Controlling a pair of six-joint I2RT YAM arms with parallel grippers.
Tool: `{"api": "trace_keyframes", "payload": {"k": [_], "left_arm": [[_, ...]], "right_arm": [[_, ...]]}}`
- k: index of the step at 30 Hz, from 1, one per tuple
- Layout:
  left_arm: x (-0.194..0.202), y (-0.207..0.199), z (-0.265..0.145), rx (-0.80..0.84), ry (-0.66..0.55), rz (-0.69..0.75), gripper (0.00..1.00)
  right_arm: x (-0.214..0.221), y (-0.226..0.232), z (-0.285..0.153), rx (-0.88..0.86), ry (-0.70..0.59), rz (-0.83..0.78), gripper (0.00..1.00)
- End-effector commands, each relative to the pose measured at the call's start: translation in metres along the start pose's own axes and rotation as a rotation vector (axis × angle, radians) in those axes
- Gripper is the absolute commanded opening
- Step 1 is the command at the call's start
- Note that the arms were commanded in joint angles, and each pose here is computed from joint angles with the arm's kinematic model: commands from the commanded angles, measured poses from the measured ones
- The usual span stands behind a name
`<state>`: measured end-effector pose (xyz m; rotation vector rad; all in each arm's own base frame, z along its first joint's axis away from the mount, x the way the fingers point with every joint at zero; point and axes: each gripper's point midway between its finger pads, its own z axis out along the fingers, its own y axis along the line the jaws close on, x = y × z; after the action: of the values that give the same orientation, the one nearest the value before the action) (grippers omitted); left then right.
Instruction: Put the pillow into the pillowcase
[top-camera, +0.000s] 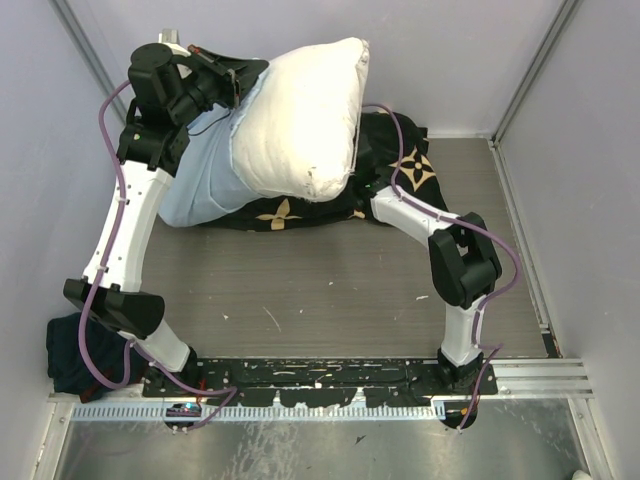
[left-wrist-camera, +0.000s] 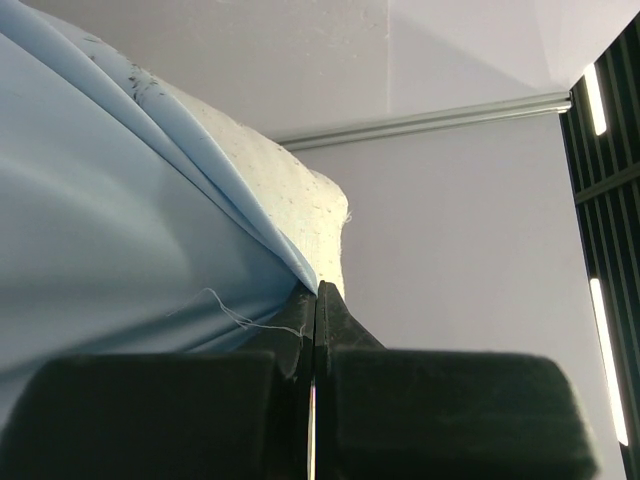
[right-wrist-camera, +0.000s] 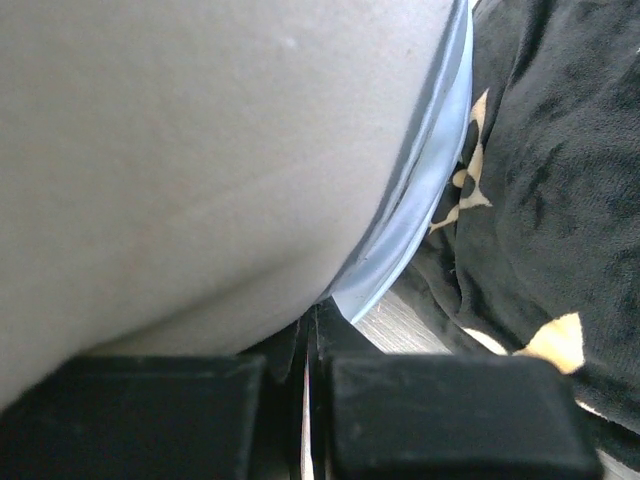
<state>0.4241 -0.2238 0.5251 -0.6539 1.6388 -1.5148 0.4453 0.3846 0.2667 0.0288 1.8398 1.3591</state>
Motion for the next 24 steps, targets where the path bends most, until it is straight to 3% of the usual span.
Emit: {"api": "trace_keyframes", "payload": {"k": [1, 17, 20, 24], "left_arm": [[0.015, -0.055, -0.017, 0.186, 0.060, 0.036, 0.00], [-0.019, -0.027, -0.025, 0.164, 0.040, -0.025, 0.00], [-0.027, -0.031, -0.027, 0.185, 0.033, -0.046, 0.00], [-0.029, -0.033, -0.026, 0.193, 0.030, -0.054, 0.00]], "right_arm": [[-0.016, 0.052, -0.007, -0.110, -0.049, -0.070, 0.01], [-0.069, 0.086, -0.146, 0.141, -0.203, -0.226, 0.01], [-0.080, 0.097, -0.154, 0.139, -0.205, -0.248, 0.01], [-0.071, 0.085, -0.132, 0.146, -0.121, -0.234, 0.04]]}}
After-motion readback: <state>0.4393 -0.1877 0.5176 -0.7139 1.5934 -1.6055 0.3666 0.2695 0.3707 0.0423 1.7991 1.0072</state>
